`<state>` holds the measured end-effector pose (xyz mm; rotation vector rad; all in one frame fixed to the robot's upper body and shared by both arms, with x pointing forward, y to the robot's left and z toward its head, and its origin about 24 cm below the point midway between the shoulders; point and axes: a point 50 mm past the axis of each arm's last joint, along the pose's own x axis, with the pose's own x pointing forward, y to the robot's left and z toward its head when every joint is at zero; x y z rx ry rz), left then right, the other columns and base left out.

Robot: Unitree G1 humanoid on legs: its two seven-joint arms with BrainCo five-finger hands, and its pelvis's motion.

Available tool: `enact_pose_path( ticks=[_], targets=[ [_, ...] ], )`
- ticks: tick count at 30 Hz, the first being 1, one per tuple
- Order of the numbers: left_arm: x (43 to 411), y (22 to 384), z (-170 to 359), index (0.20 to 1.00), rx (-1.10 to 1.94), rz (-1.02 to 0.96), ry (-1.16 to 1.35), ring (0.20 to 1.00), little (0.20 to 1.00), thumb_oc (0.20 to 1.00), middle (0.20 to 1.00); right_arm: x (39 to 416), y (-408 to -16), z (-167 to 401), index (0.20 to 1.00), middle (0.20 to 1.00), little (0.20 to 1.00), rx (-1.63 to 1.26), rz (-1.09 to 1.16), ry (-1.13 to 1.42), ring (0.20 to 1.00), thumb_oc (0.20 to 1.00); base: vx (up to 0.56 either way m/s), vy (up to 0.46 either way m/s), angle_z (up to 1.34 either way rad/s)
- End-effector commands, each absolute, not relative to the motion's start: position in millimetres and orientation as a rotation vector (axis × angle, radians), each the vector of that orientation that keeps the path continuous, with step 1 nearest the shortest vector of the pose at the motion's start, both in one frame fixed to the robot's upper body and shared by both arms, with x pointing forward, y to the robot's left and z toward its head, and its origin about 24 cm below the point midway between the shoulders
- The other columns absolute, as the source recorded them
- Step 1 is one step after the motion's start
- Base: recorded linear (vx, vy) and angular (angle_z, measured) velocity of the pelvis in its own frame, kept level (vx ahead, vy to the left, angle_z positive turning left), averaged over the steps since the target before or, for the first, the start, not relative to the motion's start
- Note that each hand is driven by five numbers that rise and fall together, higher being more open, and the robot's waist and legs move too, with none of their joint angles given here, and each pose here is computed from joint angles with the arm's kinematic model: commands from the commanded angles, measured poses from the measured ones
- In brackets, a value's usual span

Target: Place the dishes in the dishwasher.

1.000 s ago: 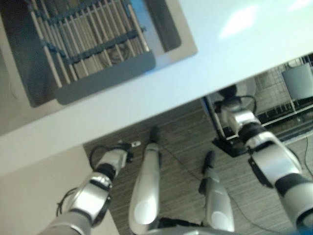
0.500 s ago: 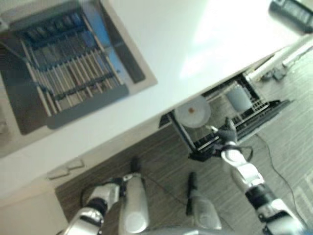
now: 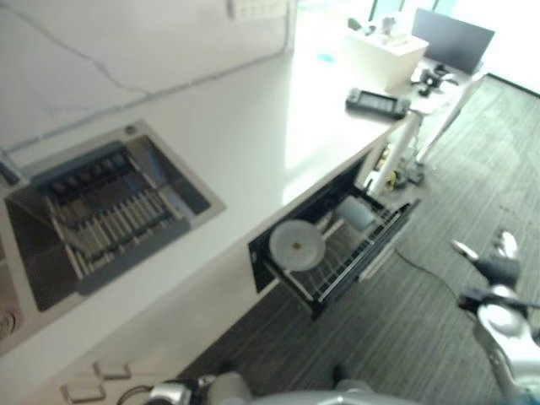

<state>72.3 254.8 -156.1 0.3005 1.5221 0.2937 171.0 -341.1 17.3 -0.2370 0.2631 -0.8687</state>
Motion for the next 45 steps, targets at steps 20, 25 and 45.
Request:
enact_pose_path(
  ticks=[20, 25, 45],
  targets=[
    [171, 234, -133, 1.000, 0.423, 0.115, 1.340, 1.000, 1.000, 1.000, 1.000, 318, -239, 12, 1.000, 1.000, 1.000, 0.634, -0.578, 0.203, 1.000, 1.000, 0.02, -0.016, 0.14],
    [218, 237, -107, 1.000, 0.453, 0.080, 1.096, 1.000, 1.000, 1.000, 1.000, 358, -248, 63, 1.000, 1.000, 1.000, 0.706, -0.487, 0.090, 1.000, 1.000, -0.18, 0.074, 0.22],
    [192, 295, -87, 1.000, 0.493, 0.049, 1.086, 1.000, 1.000, 1.000, 1.000, 383, -240, 267, 1.000, 1.000, 1.000, 0.810, 0.196, -0.647, 1.000, 1.000, 0.01, 0.025, 0.14]
  ],
)
